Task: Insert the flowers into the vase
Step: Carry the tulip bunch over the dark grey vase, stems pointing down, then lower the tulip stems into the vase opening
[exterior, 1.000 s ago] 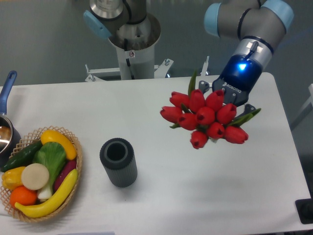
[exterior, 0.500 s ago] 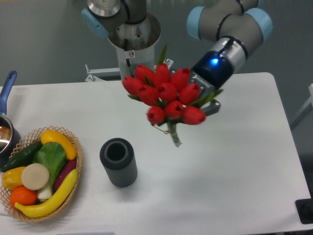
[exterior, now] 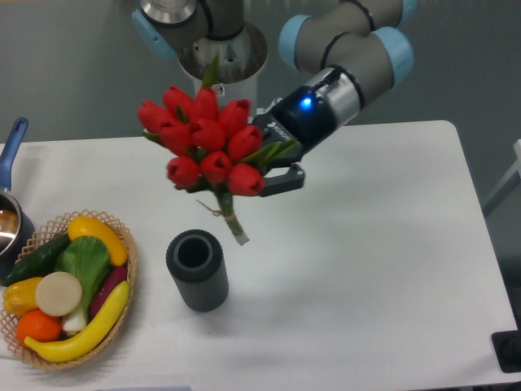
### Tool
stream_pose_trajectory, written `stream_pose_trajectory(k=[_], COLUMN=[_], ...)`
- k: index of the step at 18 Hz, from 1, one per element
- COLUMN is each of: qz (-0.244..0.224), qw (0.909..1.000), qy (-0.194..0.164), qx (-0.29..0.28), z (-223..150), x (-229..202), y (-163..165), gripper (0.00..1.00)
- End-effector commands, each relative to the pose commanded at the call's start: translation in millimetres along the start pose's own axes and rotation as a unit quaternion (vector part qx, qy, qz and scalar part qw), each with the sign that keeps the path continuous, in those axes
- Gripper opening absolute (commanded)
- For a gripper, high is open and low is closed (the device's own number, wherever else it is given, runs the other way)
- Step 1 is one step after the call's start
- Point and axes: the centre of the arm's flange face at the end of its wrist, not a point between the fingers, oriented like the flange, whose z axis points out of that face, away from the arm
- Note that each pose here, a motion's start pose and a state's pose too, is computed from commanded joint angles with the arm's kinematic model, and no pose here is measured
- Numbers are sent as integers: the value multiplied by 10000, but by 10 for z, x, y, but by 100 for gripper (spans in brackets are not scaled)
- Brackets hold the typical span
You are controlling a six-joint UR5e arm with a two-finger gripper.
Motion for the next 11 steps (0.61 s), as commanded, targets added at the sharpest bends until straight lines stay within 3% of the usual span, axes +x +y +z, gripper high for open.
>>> stream_pose_trajectory(k=[11], qz=[-277], qw=[9994], qy=[188], qx=[-15], z=[202], x=[-14], y=[314], gripper=[37])
